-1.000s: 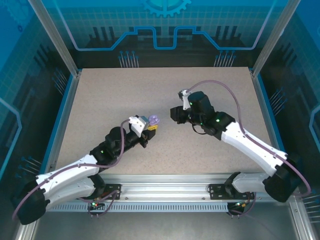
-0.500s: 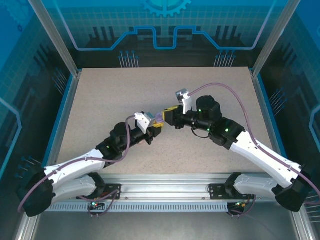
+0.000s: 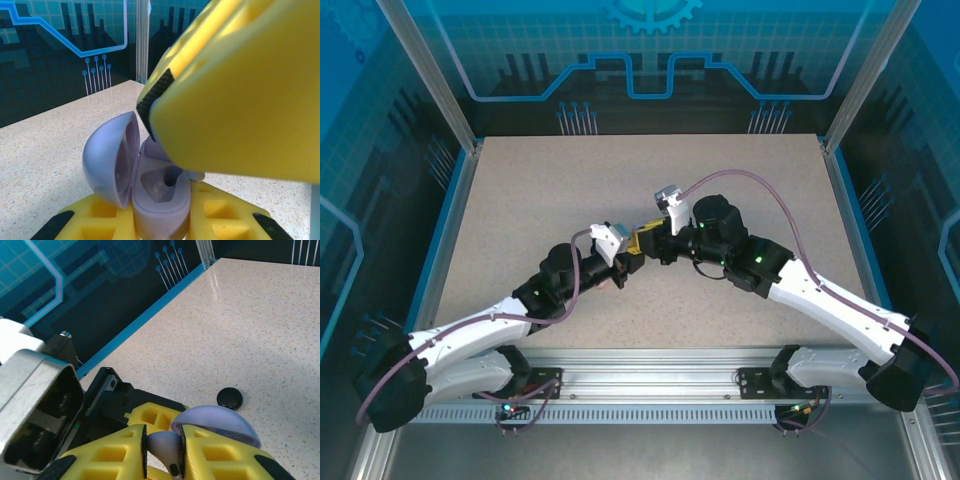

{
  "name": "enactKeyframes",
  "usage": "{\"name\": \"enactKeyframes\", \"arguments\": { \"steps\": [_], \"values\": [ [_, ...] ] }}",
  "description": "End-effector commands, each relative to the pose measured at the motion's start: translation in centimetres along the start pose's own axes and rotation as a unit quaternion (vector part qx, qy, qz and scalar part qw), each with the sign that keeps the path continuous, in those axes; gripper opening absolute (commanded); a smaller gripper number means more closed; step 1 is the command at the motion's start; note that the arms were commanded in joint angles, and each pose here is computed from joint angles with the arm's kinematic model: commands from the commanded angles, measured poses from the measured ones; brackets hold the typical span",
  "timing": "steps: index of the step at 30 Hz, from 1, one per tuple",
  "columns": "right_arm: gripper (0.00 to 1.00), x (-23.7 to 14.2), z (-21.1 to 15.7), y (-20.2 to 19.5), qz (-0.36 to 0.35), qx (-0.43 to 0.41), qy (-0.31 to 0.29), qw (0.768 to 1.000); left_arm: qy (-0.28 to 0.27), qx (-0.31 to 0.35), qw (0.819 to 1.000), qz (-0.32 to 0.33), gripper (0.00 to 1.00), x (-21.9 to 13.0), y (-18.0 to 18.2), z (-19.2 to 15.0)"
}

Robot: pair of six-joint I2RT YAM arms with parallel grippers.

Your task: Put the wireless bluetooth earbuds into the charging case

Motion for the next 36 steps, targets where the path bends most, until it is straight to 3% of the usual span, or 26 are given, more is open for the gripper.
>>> {"name": "enactKeyframes", "arguments": {
  "steps": [1,36],
  "values": [
    [0.24,-0.1,0.8,0.8,-0.005,-0.018,-0.014,1.000,-0.043,0.008,0.999,-0.006,0.09,-0.1,0.0,2.6],
    [0.28,0.4,-0.9,-0.1,-0.029,-0.028,0.019,0.999,-0.042,0.009,0.999,0.007,0.09,-0.5,0.3,2.7]
  ]
}}
Point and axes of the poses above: each hand's point on the last joint's axis, 136 mm out from that joint toward the fingers, its own x axis out along the fingers, its own y axis along the line the jaws close on, z = x × y, the point moved 5 cm from there along -x, back along the fingers, and after that the axes turned 14 degrees about x, right-handed, at the moved point
